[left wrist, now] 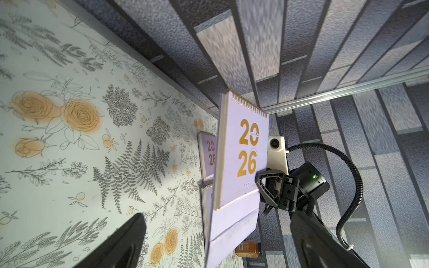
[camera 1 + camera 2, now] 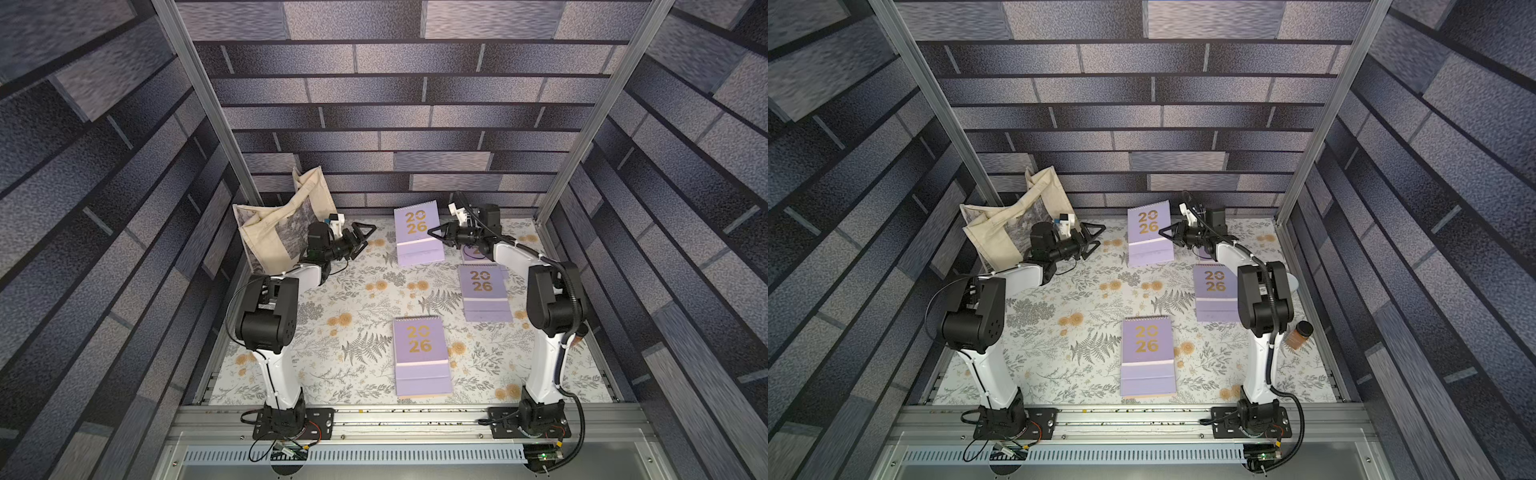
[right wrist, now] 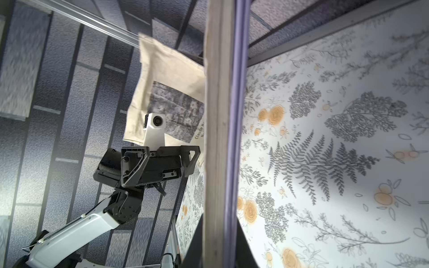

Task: Stack the calendars
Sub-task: Pick up the calendar at the center of the board.

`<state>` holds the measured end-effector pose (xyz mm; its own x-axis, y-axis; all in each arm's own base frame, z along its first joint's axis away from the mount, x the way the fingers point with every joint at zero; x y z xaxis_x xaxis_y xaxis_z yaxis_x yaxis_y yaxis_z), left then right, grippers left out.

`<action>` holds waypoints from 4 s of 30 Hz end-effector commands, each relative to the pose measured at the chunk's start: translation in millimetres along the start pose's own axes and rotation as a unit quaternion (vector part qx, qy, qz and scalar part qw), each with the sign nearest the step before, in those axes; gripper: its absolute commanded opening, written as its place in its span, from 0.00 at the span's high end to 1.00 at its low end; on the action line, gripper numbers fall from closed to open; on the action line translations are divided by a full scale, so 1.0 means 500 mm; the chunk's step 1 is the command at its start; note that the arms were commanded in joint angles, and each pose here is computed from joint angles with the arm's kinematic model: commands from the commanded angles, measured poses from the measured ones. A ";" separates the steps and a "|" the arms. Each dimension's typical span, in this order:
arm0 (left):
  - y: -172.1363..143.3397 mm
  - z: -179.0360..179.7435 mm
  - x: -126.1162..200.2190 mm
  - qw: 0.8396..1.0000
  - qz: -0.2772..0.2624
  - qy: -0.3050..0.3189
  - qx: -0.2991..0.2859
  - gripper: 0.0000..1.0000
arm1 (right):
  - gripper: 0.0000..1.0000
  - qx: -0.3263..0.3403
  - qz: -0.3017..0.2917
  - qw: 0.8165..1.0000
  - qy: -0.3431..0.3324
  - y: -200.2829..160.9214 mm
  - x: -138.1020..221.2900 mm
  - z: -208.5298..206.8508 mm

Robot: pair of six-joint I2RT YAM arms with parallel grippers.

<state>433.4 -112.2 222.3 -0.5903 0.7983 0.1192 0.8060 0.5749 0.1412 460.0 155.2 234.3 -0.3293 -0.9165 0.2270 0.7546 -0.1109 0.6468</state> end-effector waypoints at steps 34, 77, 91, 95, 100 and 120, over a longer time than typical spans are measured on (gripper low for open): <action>-0.227 -0.126 -0.019 0.974 0.171 -0.135 -0.057 0.06 | 1.00 0.032 0.002 0.998 0.053 -0.204 0.149 0.268; -0.288 -0.141 0.056 0.947 0.290 -0.105 -0.093 1.00 | 0.25 0.080 0.008 0.996 0.042 -0.180 0.207 0.227; -0.292 -0.158 0.064 0.947 0.282 -0.108 -0.111 1.00 | 0.26 0.085 0.056 0.987 0.127 -0.242 0.185 0.244; -0.289 -0.158 0.056 0.950 0.271 -0.107 -0.110 1.00 | 0.35 0.087 0.065 0.986 0.130 -0.255 0.170 0.252; -0.293 -0.154 0.046 0.950 0.274 -0.109 -0.103 1.00 | 0.57 0.088 0.076 0.984 0.138 -0.267 0.149 0.257; -0.289 -0.121 0.024 0.954 0.279 -0.075 -0.085 0.47 | 1.00 0.078 0.068 0.987 0.123 -0.263 0.138 0.249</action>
<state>302.0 -198.5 261.2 -0.0464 0.9973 0.0577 0.9671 0.0304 0.2526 266.4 153.1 255.4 -0.0483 -0.9885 0.1431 0.7006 0.0687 0.7103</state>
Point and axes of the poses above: each gripper's point midway between its finger pads, its own x axis back along the fingers, its own z axis along the line the jaws close on, y = z × x, the point moved 9 cm from there along x, back along the fingers, and after that the axes turned 14 degrees about x, right-handed, at the moved point
